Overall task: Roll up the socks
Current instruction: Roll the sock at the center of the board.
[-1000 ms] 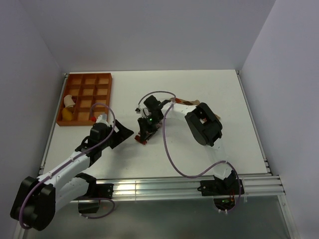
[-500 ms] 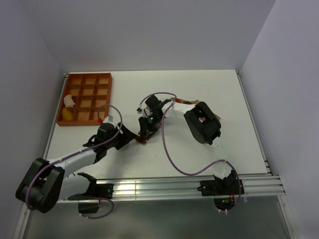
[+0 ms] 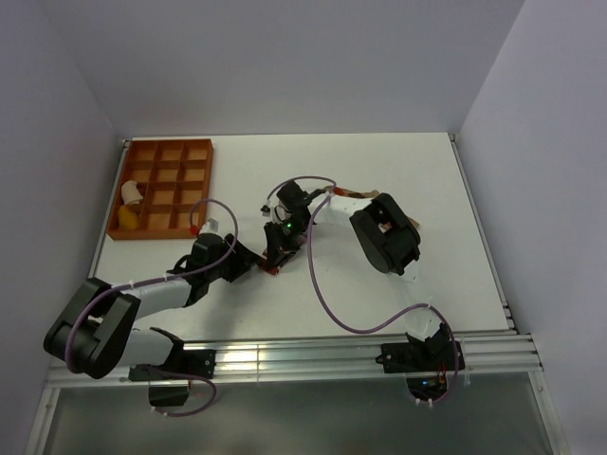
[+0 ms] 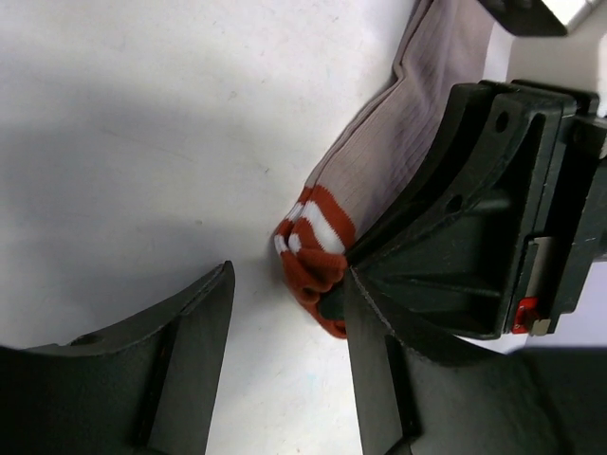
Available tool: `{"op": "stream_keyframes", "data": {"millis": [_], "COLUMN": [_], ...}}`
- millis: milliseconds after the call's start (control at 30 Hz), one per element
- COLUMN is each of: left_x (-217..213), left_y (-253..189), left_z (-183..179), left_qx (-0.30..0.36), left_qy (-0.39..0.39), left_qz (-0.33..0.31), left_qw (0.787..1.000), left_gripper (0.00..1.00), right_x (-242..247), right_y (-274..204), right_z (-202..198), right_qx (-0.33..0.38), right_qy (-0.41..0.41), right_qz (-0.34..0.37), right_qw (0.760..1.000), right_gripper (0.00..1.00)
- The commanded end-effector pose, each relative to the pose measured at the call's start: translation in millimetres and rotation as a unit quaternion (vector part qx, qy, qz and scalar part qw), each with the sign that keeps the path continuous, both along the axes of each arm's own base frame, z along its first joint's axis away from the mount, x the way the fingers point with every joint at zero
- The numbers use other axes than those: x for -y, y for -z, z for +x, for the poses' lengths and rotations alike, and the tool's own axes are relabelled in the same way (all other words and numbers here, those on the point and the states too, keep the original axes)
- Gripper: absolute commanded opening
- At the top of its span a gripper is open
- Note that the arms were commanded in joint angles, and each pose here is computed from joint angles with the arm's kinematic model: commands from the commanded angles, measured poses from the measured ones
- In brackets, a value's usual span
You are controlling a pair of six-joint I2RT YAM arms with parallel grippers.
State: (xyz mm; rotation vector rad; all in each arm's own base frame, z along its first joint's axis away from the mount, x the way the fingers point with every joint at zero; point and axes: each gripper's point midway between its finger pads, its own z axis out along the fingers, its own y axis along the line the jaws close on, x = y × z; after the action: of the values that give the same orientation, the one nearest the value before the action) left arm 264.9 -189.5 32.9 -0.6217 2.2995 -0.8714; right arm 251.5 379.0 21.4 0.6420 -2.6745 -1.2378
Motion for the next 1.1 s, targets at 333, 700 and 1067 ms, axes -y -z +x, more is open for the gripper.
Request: {"op": "stream_keyframes", "data": {"millis": [333, 700, 1067], "left_x": [10, 14, 17], "left_y": [-4, -1, 2], "left_z": [18, 16, 18], "left_qx": [0.015, 0.008, -0.002], "left_qy": [-0.009, -0.005, -0.003], "left_qz": [-0.011, -0.003, 0.008], "left_qw": [1.0, 1.0, 1.0], "left_gripper": [0.47, 0.38, 0.15], "right_x": [2, 0, -1], "right_y": [18, 15, 15], "right_z": [9, 11, 11], "right_qx": [0.007, 0.011, 0.018], "right_qy": [0.007, 0.012, 0.016], "right_qz": [-0.019, -0.017, -0.016], "right_qw": [1.0, 1.0, 1.0], "right_gripper": [0.23, 0.24, 0.25]}}
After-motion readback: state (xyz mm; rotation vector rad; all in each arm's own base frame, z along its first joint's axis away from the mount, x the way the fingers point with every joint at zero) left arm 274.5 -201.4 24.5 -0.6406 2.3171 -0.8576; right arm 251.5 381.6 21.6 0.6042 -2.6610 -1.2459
